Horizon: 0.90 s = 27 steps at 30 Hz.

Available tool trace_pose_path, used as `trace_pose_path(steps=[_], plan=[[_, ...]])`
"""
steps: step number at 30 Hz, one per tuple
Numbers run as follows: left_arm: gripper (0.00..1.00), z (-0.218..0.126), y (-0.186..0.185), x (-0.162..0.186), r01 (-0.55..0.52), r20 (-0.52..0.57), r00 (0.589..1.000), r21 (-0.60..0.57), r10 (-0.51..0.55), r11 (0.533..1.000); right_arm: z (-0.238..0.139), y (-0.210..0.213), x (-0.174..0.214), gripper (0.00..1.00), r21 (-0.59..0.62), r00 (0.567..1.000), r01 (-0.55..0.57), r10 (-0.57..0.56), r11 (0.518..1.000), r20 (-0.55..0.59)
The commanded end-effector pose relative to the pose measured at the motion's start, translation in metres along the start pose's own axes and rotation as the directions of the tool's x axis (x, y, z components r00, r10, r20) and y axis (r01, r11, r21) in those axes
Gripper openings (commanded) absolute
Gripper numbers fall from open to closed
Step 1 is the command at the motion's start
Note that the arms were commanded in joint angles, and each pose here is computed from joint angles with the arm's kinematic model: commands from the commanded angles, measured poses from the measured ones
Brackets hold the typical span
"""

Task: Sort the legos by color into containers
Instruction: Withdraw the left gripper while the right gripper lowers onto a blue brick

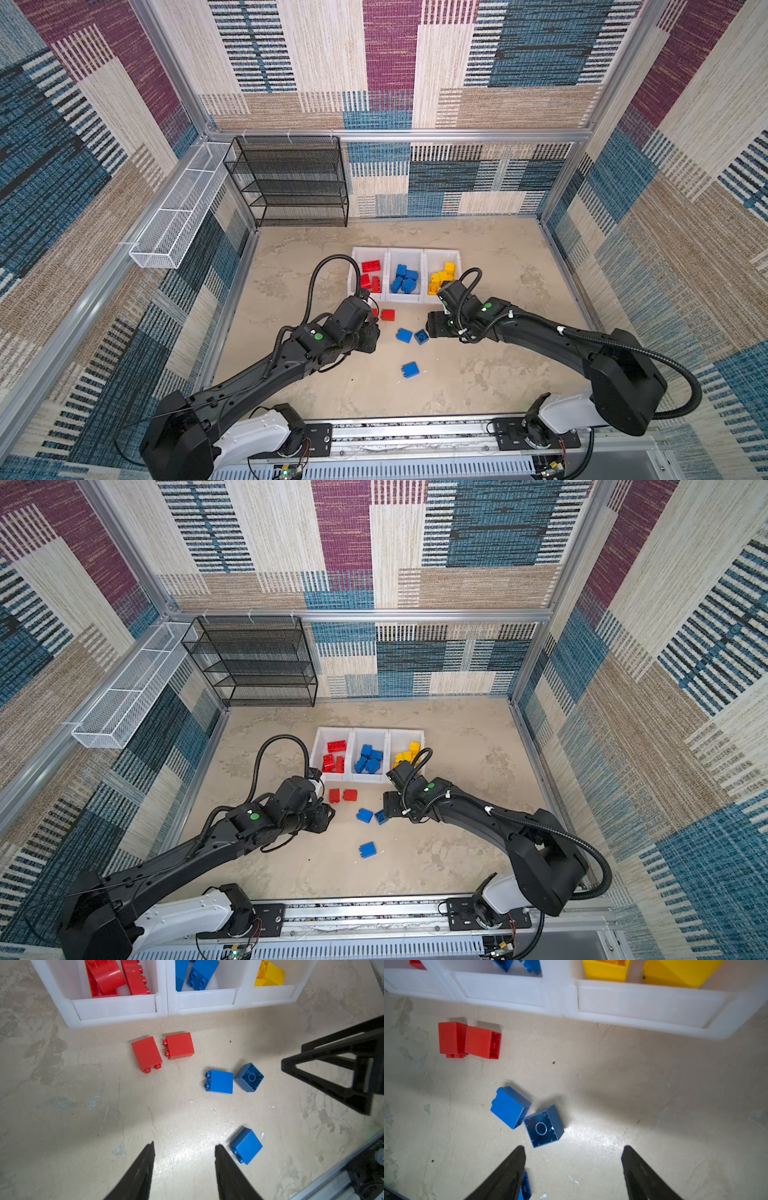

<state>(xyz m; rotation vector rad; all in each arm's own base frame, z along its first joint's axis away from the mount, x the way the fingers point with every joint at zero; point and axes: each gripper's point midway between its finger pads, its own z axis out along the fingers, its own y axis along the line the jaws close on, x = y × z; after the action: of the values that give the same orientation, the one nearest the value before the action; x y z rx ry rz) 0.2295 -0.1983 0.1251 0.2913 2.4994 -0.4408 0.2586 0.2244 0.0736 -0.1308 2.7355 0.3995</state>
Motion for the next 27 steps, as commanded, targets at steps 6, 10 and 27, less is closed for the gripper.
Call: trace_pose_path(steps=[6, 10, 27], plan=[[0.51, -0.002, 0.004, 0.008, 0.063, 0.001, 0.998, 0.003, -0.063, 0.998, 0.022, 0.023, 0.001, 0.73, 0.004, 0.996, 0.080, -0.080, 0.997, -0.027], [0.51, -0.002, 0.004, 0.010, 0.071, 0.004, 0.997, 0.007, -0.071, 0.997, 0.030, 0.028, 0.007, 0.73, 0.024, 0.991, 0.121, -0.120, 0.992, -0.052], [0.51, -0.007, 0.003, 0.010, 0.088, 0.021, 0.996, 0.034, -0.089, 0.996, 0.051, 0.023, 0.016, 0.47, 0.094, 0.982, 0.161, -0.150, 0.982, -0.116]])
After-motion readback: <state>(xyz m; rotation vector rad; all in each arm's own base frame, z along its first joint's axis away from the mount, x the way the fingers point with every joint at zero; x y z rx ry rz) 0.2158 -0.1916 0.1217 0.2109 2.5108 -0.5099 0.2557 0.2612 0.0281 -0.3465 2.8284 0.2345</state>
